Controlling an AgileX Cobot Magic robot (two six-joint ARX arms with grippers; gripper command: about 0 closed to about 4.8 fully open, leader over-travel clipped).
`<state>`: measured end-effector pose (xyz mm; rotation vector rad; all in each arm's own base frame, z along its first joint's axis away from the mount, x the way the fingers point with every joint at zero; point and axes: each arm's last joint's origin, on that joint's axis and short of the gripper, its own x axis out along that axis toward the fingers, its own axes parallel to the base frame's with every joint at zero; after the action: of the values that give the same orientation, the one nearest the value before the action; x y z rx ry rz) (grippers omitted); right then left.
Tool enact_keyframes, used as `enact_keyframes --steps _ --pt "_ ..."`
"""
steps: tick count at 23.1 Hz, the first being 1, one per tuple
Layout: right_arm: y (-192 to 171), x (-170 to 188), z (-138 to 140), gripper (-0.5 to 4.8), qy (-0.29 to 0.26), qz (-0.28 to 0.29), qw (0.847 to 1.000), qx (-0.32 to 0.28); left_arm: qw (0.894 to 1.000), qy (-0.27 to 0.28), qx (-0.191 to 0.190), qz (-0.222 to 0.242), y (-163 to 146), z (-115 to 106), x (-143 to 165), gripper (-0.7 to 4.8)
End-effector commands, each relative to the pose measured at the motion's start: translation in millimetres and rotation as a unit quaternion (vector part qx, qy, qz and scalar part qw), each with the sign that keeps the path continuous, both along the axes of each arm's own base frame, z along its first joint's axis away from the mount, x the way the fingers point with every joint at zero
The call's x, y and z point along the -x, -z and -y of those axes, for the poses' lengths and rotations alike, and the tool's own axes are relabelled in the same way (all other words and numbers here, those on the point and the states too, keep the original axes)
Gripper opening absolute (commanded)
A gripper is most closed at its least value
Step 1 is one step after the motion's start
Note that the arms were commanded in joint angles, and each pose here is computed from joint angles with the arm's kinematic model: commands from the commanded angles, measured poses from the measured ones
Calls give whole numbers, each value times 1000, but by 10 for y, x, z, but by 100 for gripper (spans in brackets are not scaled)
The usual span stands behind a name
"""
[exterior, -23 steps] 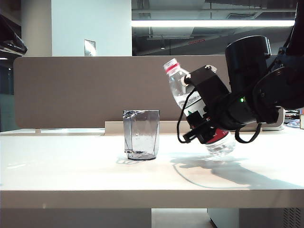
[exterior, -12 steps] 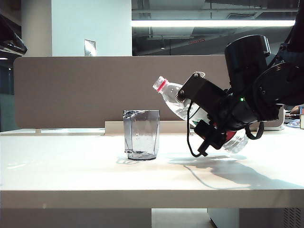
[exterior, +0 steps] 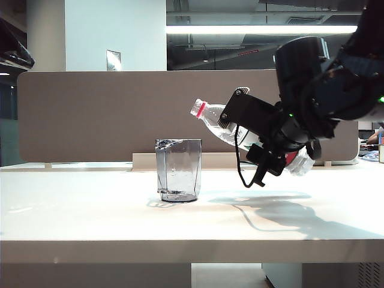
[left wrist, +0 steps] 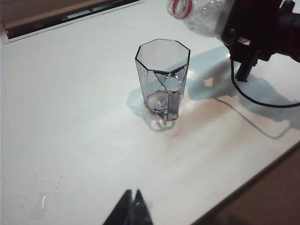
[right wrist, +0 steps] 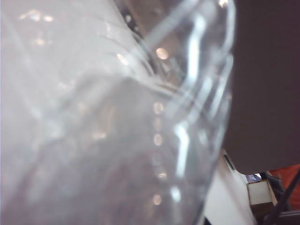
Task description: Pick up the mineral water bottle on the table and pour water into the mug until it's full.
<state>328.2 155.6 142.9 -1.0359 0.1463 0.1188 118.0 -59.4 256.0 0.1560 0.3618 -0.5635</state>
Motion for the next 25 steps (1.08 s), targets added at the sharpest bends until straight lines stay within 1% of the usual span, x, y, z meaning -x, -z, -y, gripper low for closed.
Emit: enact_keyframes --steps 1,9,12,18,25 --pt "-145 -57 -26 242 9 21 1000 17 1000 2 3 8 -22 3 -1 -5" --pt "-183 -78 -34 242 2 31 995 97 1000 2 3 8 -22 3 -1 -5" --pt "-239 -81 -24 242 20 53 990 128 1000 2 3 8 -22 3 -1 -5" --pt "-403 -56 -10 242 22 79 986 144 1000 2 3 8 -22 3 -1 -5" --pt "-542 -25 5 242 22 96 982 162 1000 2 3 8 -22 3 -1 -5"
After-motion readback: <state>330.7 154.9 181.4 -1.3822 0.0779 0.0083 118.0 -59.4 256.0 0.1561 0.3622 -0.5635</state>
